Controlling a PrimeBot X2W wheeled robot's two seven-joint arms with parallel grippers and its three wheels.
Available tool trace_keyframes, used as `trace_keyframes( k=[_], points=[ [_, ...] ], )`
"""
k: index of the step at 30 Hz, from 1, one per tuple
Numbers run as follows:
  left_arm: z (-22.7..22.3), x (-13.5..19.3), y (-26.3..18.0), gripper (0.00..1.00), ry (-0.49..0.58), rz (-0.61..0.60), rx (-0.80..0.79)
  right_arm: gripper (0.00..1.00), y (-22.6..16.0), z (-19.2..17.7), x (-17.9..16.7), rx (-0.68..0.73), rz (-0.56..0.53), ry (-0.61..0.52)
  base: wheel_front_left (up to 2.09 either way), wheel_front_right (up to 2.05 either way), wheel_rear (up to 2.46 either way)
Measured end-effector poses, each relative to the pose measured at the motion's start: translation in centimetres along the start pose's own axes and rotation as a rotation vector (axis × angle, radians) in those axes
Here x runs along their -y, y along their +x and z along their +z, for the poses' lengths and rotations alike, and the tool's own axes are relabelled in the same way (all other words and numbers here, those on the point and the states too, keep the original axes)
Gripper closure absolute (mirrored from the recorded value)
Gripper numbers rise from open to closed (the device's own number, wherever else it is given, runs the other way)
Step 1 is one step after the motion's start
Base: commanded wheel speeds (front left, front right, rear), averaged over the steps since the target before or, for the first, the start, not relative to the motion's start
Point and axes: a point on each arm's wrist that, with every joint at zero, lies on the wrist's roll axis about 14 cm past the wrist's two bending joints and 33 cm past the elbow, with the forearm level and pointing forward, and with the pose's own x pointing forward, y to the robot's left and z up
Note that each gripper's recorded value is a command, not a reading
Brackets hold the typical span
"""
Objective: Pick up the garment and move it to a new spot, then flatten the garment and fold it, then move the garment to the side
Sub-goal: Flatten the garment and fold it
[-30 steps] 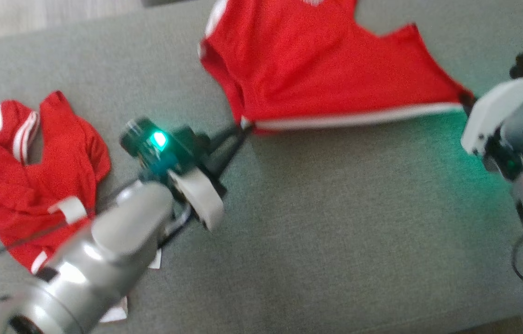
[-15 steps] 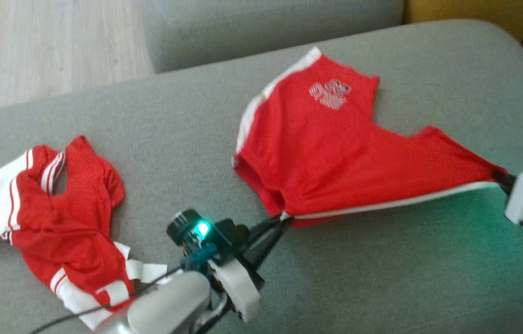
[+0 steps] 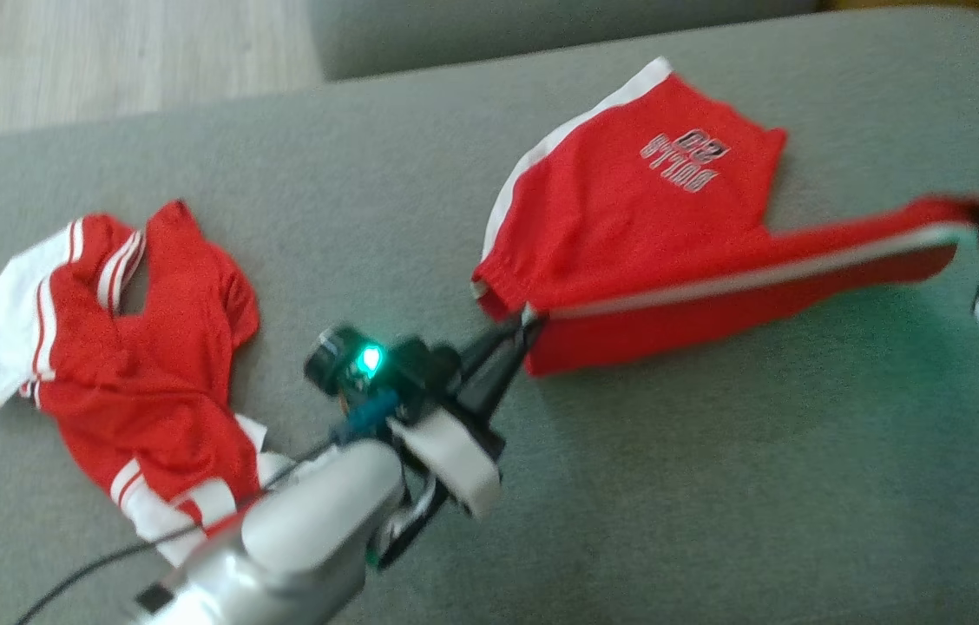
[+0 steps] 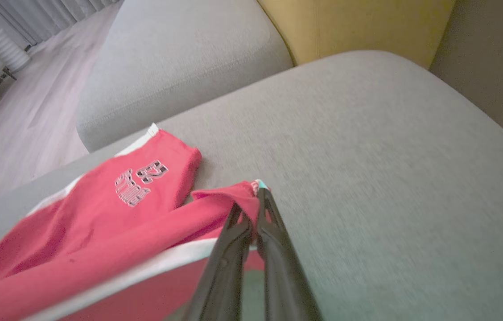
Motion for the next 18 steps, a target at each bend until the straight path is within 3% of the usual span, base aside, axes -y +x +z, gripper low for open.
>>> trace_keyframes(
  k=[7,18],
  points=[
    [-0.5,-4.1,0.8,1.0,-0.032,0.073,-0.008,1.0,5.2,4.8,-5.5,0.09,0.06,-0.044,0.0,0.0,0.0],
    [-2.4,-8.8,2.4,1.0,-0.05,0.138,-0.041,1.0,13.7,6.0,-11.5,0.095,0.101,-0.17,0.0,0.0,0.0]
  ],
)
